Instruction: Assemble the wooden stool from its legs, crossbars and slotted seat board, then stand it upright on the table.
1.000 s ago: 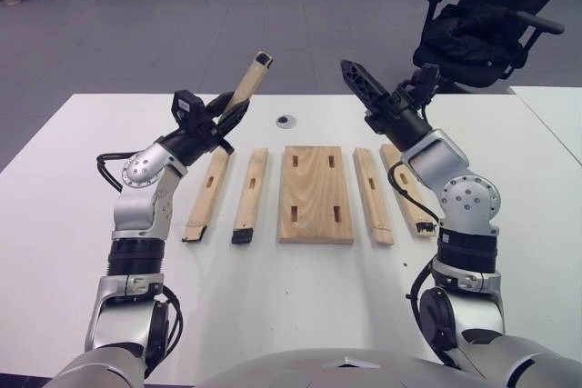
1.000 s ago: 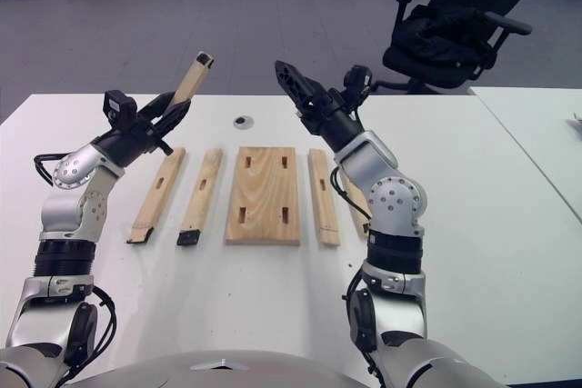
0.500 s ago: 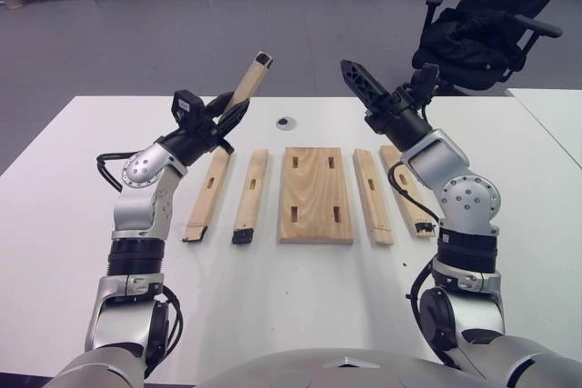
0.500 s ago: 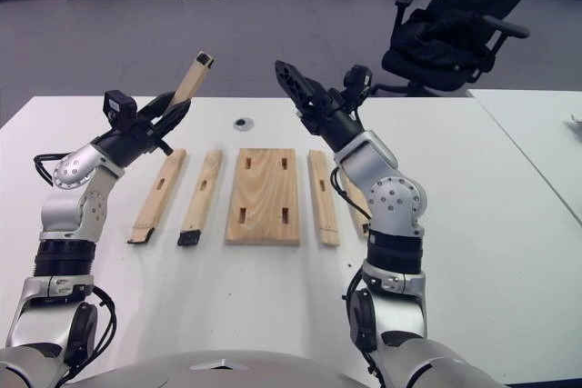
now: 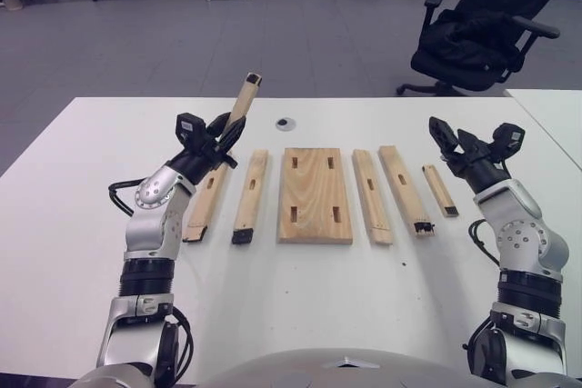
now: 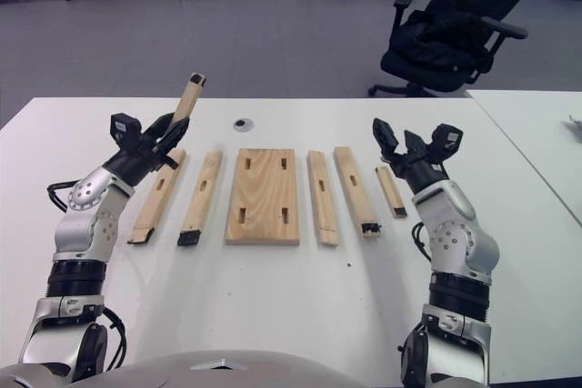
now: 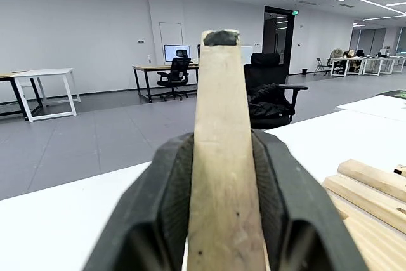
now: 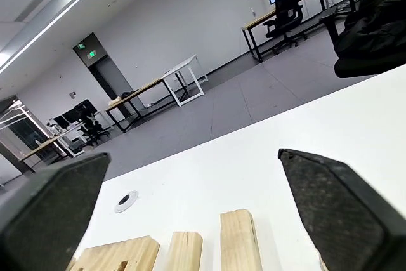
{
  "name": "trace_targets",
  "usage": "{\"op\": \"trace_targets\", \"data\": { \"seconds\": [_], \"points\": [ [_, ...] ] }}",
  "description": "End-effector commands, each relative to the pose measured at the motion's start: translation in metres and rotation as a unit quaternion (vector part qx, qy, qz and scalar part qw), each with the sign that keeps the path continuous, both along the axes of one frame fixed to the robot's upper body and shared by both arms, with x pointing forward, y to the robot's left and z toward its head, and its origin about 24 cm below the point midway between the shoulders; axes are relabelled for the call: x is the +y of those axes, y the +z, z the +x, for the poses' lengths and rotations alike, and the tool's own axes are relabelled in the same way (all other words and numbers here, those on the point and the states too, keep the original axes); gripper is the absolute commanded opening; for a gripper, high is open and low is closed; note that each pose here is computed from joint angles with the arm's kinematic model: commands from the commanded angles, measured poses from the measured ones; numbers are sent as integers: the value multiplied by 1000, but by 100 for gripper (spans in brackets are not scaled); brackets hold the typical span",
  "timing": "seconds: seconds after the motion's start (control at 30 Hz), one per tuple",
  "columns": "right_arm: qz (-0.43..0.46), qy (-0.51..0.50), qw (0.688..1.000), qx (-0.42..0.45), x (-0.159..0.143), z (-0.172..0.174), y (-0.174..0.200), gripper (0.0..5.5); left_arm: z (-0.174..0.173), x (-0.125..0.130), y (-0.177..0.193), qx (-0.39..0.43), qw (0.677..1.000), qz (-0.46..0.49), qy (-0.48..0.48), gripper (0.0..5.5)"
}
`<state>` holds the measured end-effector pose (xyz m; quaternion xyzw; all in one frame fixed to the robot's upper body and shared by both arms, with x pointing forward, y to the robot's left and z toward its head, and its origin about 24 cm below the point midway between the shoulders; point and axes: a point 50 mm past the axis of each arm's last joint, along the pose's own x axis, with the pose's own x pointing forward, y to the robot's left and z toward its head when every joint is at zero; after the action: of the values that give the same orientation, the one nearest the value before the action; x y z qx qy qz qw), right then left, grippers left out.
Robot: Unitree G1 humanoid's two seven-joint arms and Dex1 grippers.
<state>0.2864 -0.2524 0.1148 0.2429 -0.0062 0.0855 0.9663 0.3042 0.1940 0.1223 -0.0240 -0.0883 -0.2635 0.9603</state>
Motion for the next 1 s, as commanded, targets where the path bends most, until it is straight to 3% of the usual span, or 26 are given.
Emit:
{"op": "trace_targets", "data": {
  "seconds": [0.03,0.17,0.37,1.0],
  "points": [
    [81,157,983,-45,66,16,23,492,6,-38,33,-66,993,-13,-95,128],
    [170,304,933,-89,128,26,61,492,12,-75,33,-80,981,5,-176,128],
    [235,325,913,-72,144,37,72,492,2,-92,34,-96,971,-4,-219,128],
    [275,277,921,1,154,26,55,122,7,-95,26,-158,964,150,-151,128]
  ]
}}
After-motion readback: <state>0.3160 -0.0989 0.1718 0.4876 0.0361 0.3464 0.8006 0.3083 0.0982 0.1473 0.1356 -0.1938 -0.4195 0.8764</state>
